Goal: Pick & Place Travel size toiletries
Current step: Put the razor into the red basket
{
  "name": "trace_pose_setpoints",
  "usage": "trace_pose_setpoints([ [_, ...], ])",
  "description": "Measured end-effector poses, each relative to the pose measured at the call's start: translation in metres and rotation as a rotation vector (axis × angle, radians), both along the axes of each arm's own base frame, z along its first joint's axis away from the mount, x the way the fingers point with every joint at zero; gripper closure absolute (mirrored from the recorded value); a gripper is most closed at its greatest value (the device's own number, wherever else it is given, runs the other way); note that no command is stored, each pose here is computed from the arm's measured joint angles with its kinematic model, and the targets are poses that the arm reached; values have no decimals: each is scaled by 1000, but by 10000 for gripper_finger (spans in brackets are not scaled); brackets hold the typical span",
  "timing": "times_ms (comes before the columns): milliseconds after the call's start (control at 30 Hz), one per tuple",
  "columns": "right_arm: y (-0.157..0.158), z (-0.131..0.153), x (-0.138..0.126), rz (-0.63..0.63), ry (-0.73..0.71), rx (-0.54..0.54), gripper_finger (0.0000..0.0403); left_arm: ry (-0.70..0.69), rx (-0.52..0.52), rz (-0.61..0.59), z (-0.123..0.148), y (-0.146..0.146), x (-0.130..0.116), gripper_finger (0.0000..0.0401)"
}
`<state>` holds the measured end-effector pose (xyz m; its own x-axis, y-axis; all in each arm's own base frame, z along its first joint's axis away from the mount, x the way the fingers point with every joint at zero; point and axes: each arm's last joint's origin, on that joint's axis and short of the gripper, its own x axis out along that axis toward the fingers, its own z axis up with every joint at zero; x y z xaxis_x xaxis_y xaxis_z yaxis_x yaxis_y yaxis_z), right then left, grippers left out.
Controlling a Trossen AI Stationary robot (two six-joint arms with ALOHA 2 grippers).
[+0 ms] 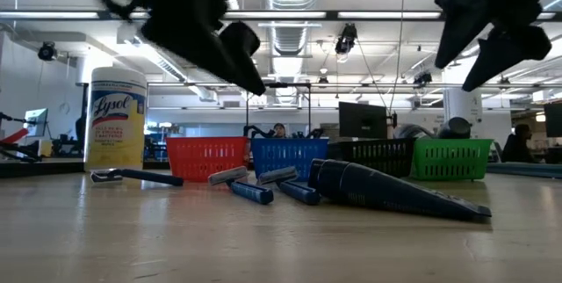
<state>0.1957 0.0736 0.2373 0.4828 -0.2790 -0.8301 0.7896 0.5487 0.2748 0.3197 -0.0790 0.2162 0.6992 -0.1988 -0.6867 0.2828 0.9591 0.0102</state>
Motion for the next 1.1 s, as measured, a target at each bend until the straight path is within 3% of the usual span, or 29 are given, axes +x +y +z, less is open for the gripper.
trace_pose_setpoints([
  [133,10,0,-4,19,-7,17,72,14,176,-209,-15,-12,6,146],
  [400,16,-1,-7,3,-20,45,83,108,330,-381,-38,-19,34,160],
  [633,16,-1,-7,-16,-27,58,79,273,354,-410,-55,-13,42,179],
  [1100,16,0,-6,-38,-38,71,65,330,303,-389,-67,6,48,292],
])
